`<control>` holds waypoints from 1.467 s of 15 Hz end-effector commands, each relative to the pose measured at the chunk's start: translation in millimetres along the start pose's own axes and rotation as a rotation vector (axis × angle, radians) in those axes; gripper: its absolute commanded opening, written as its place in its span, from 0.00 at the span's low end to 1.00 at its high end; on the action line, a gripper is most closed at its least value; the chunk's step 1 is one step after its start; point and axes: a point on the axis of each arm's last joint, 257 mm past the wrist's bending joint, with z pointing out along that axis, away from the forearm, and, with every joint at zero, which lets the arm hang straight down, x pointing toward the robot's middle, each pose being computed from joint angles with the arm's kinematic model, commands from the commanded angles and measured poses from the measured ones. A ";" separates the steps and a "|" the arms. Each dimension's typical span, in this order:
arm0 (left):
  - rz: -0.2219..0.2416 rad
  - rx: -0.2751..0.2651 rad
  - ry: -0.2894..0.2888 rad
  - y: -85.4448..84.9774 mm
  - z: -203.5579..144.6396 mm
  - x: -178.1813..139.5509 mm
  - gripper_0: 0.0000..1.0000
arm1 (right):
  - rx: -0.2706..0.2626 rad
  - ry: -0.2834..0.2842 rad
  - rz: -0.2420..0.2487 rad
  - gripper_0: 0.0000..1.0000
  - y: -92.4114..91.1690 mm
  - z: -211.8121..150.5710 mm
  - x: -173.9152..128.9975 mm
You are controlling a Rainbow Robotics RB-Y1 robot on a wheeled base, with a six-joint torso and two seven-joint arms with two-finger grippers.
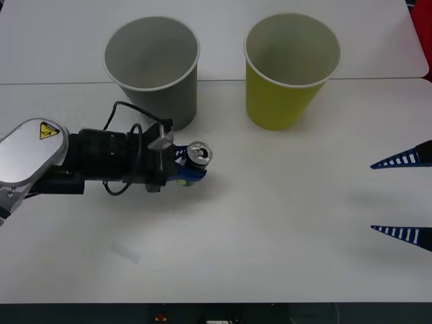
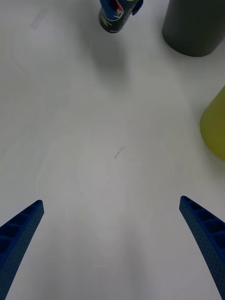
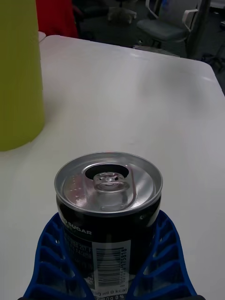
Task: Put the can into the green bin and the plastic bottle into the gray bin
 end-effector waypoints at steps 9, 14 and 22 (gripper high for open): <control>-0.110 -0.133 0.118 -11.4 -19.9 -94.0 0.00 | 0.000 0.000 0.000 1.00 0.0 0.0 0.0; -0.081 -0.183 0.233 3.9 -43.4 -136.3 0.00 | 0.000 0.000 0.000 1.00 0.0 0.0 0.0; 0.029 -0.275 0.329 58.8 -48.2 -211.2 0.00 | 0.000 0.000 0.000 1.00 0.0 0.0 0.0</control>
